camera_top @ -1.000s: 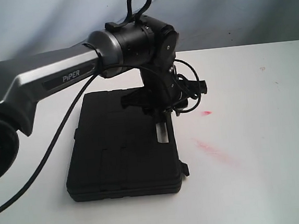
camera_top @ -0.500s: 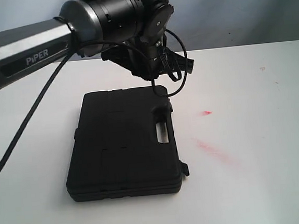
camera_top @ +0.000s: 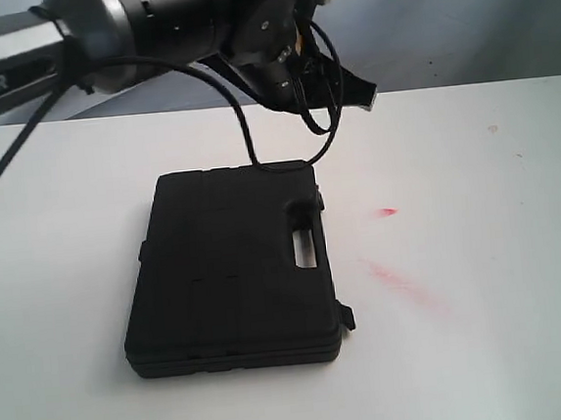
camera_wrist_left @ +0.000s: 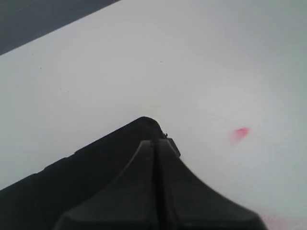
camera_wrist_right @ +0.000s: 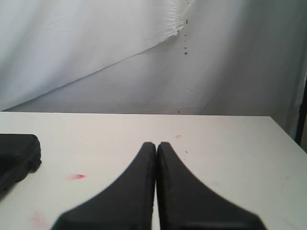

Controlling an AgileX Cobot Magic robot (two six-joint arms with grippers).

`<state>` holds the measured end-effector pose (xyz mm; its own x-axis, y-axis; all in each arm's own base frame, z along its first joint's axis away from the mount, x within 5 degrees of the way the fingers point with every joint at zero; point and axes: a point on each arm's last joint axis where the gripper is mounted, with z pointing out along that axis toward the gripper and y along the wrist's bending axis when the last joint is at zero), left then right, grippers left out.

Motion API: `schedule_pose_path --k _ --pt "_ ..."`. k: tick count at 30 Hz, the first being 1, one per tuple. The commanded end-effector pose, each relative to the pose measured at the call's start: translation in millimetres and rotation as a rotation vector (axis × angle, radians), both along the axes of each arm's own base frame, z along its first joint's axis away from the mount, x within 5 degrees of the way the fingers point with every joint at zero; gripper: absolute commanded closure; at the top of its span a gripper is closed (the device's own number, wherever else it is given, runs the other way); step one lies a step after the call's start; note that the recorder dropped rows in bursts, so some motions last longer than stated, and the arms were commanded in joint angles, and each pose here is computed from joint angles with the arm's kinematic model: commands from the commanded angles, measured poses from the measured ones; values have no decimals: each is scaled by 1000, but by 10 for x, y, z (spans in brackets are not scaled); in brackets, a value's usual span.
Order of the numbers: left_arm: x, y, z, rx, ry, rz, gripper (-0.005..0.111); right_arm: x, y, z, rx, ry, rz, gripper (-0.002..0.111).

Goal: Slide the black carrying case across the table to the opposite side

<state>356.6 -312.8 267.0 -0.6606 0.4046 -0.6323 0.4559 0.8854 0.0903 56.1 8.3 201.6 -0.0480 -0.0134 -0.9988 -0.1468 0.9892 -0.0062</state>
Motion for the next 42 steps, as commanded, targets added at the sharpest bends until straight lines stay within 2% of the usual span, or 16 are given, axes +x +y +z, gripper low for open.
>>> schedule_pose_path --k 1,3,4,7,13,20,24,32,37,42 --pt "-159 178 357 -129 -127 -56 107 -3 -4 4 5 -13 -6 108" --pt "-224 308 481 -183 -185 -71 107 -3 -4 4 5 -13 -6 108" --pt "-292 458 542 -207 -215 -73 107 -3 -4 4 5 -13 -6 108" --pt "-388 717 657 -184 -268 -67 107 -3 -4 4 5 -13 -6 108" --pt "-609 1330 868 -195 -313 45 107 -3 -4 4 5 -13 -6 108" --pt "-963 2009 1154 -264 -458 145 107 -3 -4 4 5 -13 -6 108" --pt "-1173 2356 1159 -269 -504 225 107 -3 -4 4 5 -13 -6 108" --pt "-1650 2872 1021 -247 -549 386 107 -3 -4 4 5 -13 -6 108" --pt "-1975 3074 848 -226 -591 424 107 -3 -4 4 5 -13 -6 108" --pt "-2270 3165 671 -193 -633 449 107 -3 -4 4 5 -13 -6 108"
